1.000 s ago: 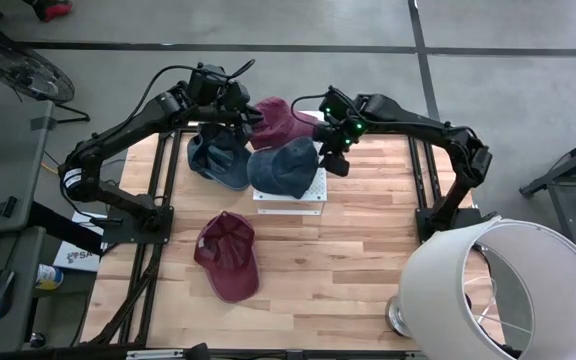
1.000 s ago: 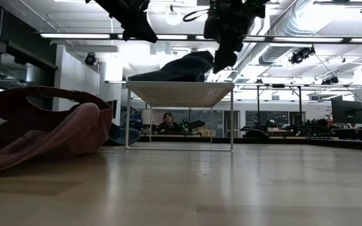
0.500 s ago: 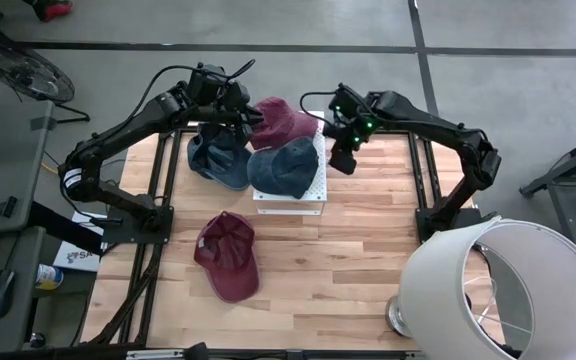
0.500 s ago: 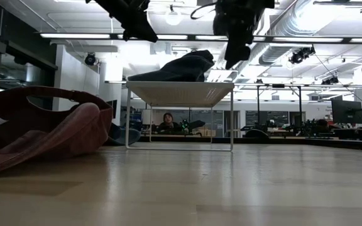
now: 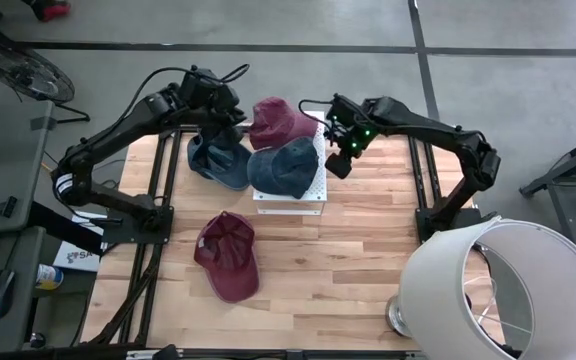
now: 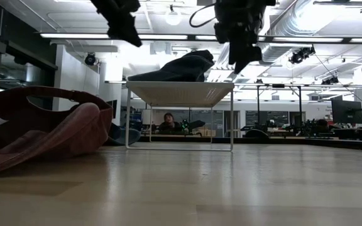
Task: Pick & Place hat
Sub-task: Stack the red cap on top of the other red cap on the shelf
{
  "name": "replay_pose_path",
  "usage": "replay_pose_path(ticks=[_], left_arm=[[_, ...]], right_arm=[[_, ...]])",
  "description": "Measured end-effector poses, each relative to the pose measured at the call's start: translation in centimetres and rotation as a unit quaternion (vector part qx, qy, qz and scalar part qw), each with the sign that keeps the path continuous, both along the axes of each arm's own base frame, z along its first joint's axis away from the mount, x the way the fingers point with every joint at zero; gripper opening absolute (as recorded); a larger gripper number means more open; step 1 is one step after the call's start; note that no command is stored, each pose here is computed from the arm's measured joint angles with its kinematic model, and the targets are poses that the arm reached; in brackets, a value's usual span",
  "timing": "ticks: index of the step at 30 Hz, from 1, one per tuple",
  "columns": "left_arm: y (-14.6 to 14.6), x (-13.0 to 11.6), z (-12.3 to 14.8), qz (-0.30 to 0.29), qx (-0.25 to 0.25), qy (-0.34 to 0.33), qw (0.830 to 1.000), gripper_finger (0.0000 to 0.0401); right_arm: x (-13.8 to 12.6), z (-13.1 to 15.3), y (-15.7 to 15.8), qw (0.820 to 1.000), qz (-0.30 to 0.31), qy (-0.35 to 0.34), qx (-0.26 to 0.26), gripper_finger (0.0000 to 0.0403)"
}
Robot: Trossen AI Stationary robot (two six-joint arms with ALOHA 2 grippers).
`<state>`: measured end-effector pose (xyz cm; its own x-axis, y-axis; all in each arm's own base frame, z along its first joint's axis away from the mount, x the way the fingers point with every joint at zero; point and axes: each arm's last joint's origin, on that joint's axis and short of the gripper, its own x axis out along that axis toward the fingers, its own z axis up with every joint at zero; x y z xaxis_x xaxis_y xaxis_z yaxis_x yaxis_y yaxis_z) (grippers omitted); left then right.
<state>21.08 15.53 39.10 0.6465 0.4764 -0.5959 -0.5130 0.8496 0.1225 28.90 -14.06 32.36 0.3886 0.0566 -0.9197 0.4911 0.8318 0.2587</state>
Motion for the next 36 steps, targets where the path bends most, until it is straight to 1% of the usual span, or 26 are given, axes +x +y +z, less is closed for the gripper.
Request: replay_pose_path(ticks=[4,9,13,17,23,29,36], left_arm=[[-0.8,-1.2,-0.2,-0.004,-0.013,0.042,0.999,0.0069],[-1.8,-2.5,-0.4,-0.008,-0.037,0.078,0.996,0.0069],[-2.7,-3.7,0.1,-0.008,-0.039,0.083,0.996,0.0069],[-3.8,-5.1,0.9,-0.014,-0.027,0.077,0.997,0.0069],[-5.3,-7.2,1.8,-0.013,-0.028,0.066,0.997,0.0069],[-6.4,-8.1,2.0,-0.054,-0.072,0.038,0.995,0.0069],[-6.9,-8.6,1.7,-0.041,-0.111,0.043,0.992,0.0069]], right_arm=[[0.4,-1.5,1.1,0.999,-0.016,0.021,0.018,0.0211],[0.9,-3.2,2.8,0.998,-0.034,0.044,0.04,0.0211],[1.3,-3.8,4.3,0.995,-0.054,0.058,0.052,0.0211],[1.8,-4.0,5.8,0.993,-0.074,0.063,0.063,0.0211],[2.7,-3.9,8.7,0.993,-0.087,0.056,0.053,0.0211],[3.2,-3.9,12.2,0.993,-0.097,0.057,0.036,0.0211],[3.9,-3.7,15.8,0.997,-0.079,0.018,0.001,0.0211]])
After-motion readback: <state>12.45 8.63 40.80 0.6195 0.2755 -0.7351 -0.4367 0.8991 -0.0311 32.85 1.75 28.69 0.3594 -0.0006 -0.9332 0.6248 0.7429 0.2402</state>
